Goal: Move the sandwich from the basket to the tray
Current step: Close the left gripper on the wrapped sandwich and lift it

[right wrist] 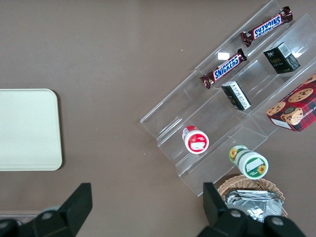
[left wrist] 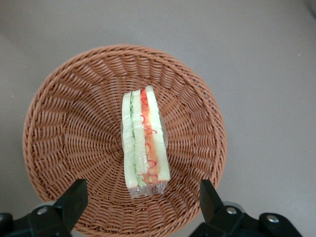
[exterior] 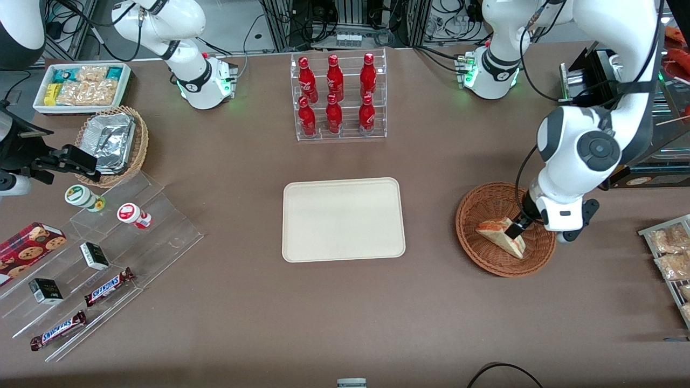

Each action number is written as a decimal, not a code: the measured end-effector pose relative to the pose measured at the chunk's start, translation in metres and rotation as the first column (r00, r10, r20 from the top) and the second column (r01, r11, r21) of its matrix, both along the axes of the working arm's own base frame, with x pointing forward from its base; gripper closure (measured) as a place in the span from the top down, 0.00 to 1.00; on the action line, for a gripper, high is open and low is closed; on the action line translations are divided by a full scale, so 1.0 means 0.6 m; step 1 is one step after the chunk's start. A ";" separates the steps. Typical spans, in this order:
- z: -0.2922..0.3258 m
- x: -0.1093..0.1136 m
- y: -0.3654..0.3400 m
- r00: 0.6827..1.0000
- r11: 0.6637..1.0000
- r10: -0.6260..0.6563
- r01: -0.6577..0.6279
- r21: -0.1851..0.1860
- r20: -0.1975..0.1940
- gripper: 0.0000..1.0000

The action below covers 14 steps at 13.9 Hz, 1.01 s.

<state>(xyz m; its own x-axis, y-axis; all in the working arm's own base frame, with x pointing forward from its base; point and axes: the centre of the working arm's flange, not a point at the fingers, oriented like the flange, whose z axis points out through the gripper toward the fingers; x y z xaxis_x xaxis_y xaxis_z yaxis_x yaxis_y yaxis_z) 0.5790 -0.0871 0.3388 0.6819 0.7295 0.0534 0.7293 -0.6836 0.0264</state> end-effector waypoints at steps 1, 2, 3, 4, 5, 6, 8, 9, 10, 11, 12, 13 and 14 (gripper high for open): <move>-0.012 0.002 -0.001 1.000 1.000 0.016 -0.016 -0.004 0.005 1.00; -0.024 0.003 -0.002 1.000 1.000 0.028 -0.028 -0.007 0.008 1.00; -0.035 0.003 -0.004 0.999 0.999 0.034 -0.034 -0.009 0.005 1.00; -0.046 0.002 -0.007 0.999 0.999 0.036 -0.036 -0.009 -0.002 1.00; -0.057 0.000 -0.009 0.999 0.999 0.037 -0.037 -0.009 -0.006 1.00; -0.068 -0.003 -0.009 0.999 0.999 0.038 -0.038 -0.012 -0.001 1.00; -0.098 -0.016 -0.008 0.999 0.999 0.037 -0.037 -0.016 0.003 1.00; -0.114 -0.023 -0.007 0.999 0.999 0.037 -0.037 -0.016 -0.006 1.00; -0.126 -0.027 -0.007 0.999 0.999 0.036 -0.037 -0.015 -0.017 1.00; -0.136 -0.029 -0.006 0.999 0.999 0.037 -0.037 -0.014 -0.027 1.00; -0.143 -0.029 -0.006 0.999 0.999 0.037 -0.038 -0.013 -0.035 1.00; -0.149 -0.029 -0.005 0.999 0.999 0.038 -0.038 -0.013 -0.038 0.93; -0.151 -0.028 -0.005 0.999 0.999 0.039 -0.039 -0.014 -0.035 0.81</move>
